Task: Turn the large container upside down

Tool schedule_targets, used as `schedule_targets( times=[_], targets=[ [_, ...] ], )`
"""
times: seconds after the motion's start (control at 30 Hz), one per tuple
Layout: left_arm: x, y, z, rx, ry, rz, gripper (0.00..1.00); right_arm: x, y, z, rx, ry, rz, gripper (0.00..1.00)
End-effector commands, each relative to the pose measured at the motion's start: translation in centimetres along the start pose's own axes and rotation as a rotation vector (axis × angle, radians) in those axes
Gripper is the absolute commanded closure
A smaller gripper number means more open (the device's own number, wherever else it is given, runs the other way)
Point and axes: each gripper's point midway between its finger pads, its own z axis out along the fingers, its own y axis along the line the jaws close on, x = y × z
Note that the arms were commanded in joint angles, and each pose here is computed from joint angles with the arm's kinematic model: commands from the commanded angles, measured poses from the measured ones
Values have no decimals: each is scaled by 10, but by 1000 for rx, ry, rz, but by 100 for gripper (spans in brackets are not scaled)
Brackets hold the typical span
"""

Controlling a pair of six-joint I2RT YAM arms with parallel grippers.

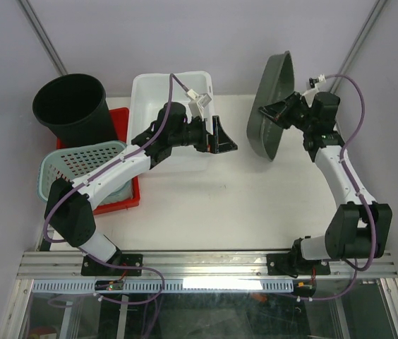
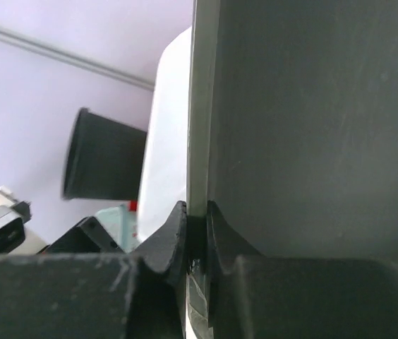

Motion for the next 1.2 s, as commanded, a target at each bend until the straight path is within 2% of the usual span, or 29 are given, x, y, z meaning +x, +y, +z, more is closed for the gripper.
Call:
schedule_targets(
  times=[0.0,0.2,0.43,0.67,0.73,0.77,0.8,0.83,0.87,0.97,1.07,1.17],
  targets=[
    [-17,-44,-11,157,-28,67,1,2,45,-21,-347,60,69,100],
    [-24,-50,-13,168,-45,96,1,5,31,-46,-444,61,134,100],
    [-24,-49,-10,168,-41,94,1,11,-11,-75,-494,50,330,100],
    [-18,-46,-2,185,-6,67,1,32,-65,-87,-417,80,474,99],
    [-16,-46,0,196,5,60,1,33,-87,-93,-353,58,476,94],
    [-15,-47,1,207,14,60,1,36,-100,-95,-297,67,548,90],
    [-14,-48,1,216,24,58,1,34,-107,-98,-247,70,646,90],
    [-12,-48,2,223,32,55,1,40,-121,-101,-184,70,602,86],
    [-11,-48,3,226,37,53,1,42,-136,-105,-102,47,490,77],
    [-7,-45,7,226,54,41,1,34,-172,-126,270,30,308,61],
    [-3,-42,9,229,67,28,1,28,-193,-153,525,-16,245,43],
    [-2,-42,12,240,75,21,1,21,-203,-176,684,-102,209,27]
  ],
)
